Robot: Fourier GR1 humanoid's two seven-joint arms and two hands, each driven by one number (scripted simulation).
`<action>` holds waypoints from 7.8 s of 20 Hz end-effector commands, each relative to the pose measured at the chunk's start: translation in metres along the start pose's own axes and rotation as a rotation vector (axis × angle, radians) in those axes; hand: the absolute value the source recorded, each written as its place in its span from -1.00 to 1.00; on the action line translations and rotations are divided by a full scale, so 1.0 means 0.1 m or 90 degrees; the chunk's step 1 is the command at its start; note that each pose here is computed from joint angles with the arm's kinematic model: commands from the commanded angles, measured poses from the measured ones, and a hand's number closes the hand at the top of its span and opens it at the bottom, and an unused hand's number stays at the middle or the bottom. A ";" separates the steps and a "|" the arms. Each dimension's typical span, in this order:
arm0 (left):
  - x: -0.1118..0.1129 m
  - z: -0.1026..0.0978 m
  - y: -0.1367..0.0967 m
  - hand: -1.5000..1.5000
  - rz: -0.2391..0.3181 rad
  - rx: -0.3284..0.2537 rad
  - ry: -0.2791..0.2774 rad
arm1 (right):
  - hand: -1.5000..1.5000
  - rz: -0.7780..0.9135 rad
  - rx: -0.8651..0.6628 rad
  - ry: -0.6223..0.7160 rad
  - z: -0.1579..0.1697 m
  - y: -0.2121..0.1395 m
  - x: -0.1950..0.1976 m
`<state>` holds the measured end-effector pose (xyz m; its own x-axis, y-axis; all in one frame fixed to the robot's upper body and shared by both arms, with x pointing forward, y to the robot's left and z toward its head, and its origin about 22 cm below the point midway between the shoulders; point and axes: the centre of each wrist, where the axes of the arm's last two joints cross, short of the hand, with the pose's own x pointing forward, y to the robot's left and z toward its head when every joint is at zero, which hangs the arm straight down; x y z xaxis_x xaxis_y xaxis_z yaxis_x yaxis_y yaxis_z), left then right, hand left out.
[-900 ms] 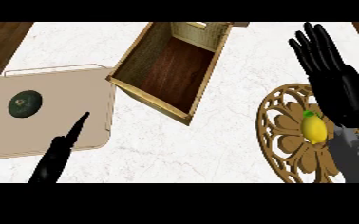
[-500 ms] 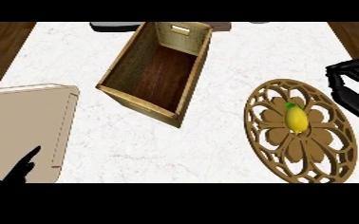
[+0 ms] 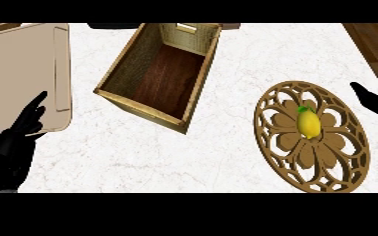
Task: Pick the lemon from the placemat and place it in the basket
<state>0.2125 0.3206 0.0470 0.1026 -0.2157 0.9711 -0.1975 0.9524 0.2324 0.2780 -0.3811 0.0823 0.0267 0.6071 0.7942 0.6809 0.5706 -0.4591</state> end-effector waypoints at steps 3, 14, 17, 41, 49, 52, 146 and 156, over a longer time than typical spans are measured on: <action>0.15 -0.25 -0.16 0.00 0.021 -0.004 -0.024 | -1.00 0.183 -0.030 0.112 -0.09 -0.18 0.05; 0.14 -0.44 -0.22 0.00 0.009 -0.004 -0.005 | -1.00 0.383 0.336 0.323 0.04 -0.31 0.96; 0.15 -0.51 -0.25 0.00 0.018 -0.002 -0.019 | -1.00 0.376 0.342 0.338 0.09 -0.48 1.43; 0.10 -0.45 -0.51 0.00 0.022 -0.016 -0.021 | -1.00 0.272 0.250 0.296 0.95 -0.14 0.57; 0.12 -0.74 -0.15 0.00 0.024 -0.020 -0.019 | -1.00 0.270 0.241 0.289 0.98 0.10 0.51; 0.17 -0.66 -0.42 0.00 0.024 -0.032 -0.023 | -1.00 0.262 0.235 0.278 0.96 0.35 0.48; 0.23 -0.85 -0.77 0.00 0.015 -0.089 -0.037 | 1.00 -0.159 0.306 -0.063 1.89 1.73 3.57; 0.16 -0.82 -0.76 0.00 0.007 -0.092 -0.038 | 1.00 -0.035 0.232 -0.050 1.47 1.92 4.36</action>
<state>0.3140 0.2575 0.0469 0.0346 -0.2129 0.9765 -0.0466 0.9756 0.2144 0.3057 0.0584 0.2530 -0.2452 0.6138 0.7504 0.3389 0.7794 -0.5269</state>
